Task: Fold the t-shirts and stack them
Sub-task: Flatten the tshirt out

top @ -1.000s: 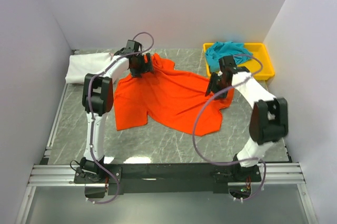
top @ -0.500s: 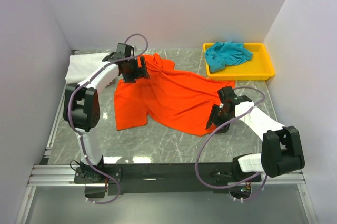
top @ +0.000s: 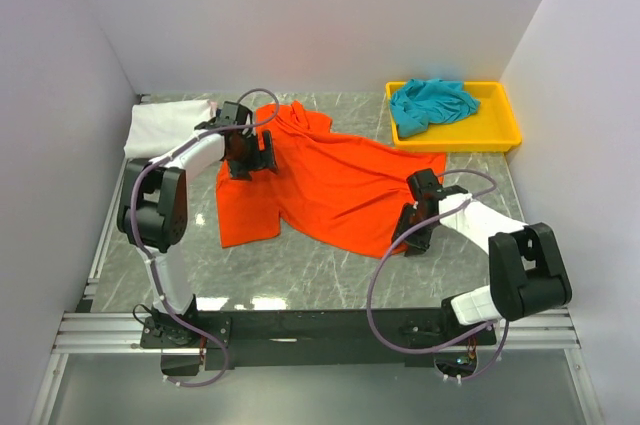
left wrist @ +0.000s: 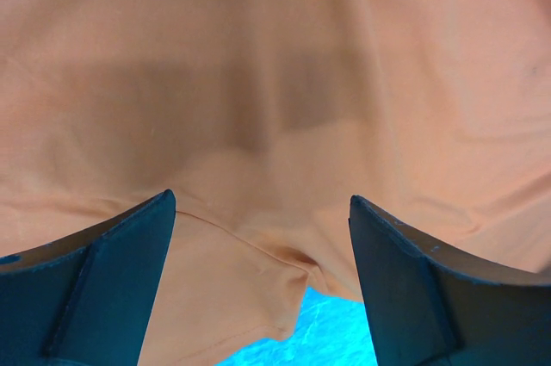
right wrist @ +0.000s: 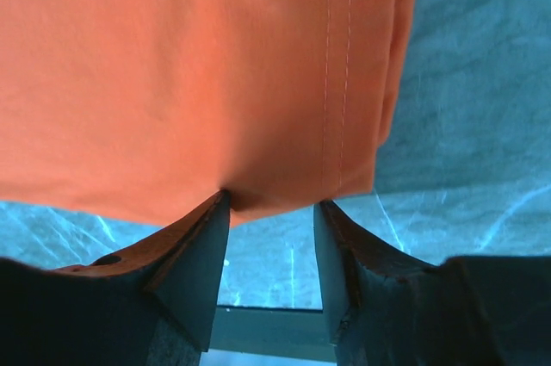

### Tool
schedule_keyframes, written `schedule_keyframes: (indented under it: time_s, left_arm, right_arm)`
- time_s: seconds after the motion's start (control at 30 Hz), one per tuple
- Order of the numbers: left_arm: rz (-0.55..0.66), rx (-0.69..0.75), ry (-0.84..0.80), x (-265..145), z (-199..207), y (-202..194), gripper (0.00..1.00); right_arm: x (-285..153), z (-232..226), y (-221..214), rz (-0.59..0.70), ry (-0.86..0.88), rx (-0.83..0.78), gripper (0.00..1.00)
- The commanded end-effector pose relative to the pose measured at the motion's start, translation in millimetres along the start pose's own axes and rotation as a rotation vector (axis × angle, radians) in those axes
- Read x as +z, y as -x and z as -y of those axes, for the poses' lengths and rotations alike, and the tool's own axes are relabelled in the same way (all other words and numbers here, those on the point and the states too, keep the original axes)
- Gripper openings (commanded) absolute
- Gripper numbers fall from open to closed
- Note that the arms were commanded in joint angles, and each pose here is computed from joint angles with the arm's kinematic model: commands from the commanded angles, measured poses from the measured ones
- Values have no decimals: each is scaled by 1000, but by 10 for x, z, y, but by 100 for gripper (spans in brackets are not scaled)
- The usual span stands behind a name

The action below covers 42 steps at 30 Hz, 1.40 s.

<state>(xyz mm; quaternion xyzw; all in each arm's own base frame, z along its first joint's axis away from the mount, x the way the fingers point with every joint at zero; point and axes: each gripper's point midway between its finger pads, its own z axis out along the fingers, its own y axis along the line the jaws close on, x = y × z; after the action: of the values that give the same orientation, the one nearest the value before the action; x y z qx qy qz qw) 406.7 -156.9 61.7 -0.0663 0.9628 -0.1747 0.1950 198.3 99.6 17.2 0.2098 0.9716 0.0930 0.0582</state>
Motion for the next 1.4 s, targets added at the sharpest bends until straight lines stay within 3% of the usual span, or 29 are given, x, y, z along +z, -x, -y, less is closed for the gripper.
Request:
schedule_keyframes:
  time_s: [0.0,0.07,0.2,0.37,0.47,0.6,0.67,0.77,1.0,1.2,1.37]
  left_arm:
    - [77,27,-54,-216,137,204,88]
    - [79,22,-54,-224,123,211,88]
    - [80,11,-48,-224,58,202,88]
    - [53,-21,-25,-100,-120,106,88]
    - [31,-38,-19,25,-201,24,88]
    - [-3,-59,8,169,-314,-76,88]
    - [-14,-68,17,197,-354,-99,88]
    - [-12,-69,21,179,-369,-97,88]
    - [-17,-68,19,181,-374,-89,88]
    - [-25,-64,27,196,-396,-95,88]
    - [-28,-68,24,204,-406,-101,88]
  right_arm:
    - [58,-42,136,50,-4,2,48]
    - [88,-43,172,48,-16,-2,45]
    - [-17,-99,279,73,-24,-21,21]
    - [-414,-125,319,98,-40,-64,10]
    - [-644,-166,285,101,-15,-80,8]
    - [-876,-166,288,125,-16,-84,14]
    - [-964,-137,312,153,-29,-71,27]
    - [-975,-98,302,176,-32,-54,38]
    - [-575,25,14,81,-15,-25,39]
    - [-277,176,-160,15,-54,-2,31]
    - [-171,243,-25,56,-114,11,40]
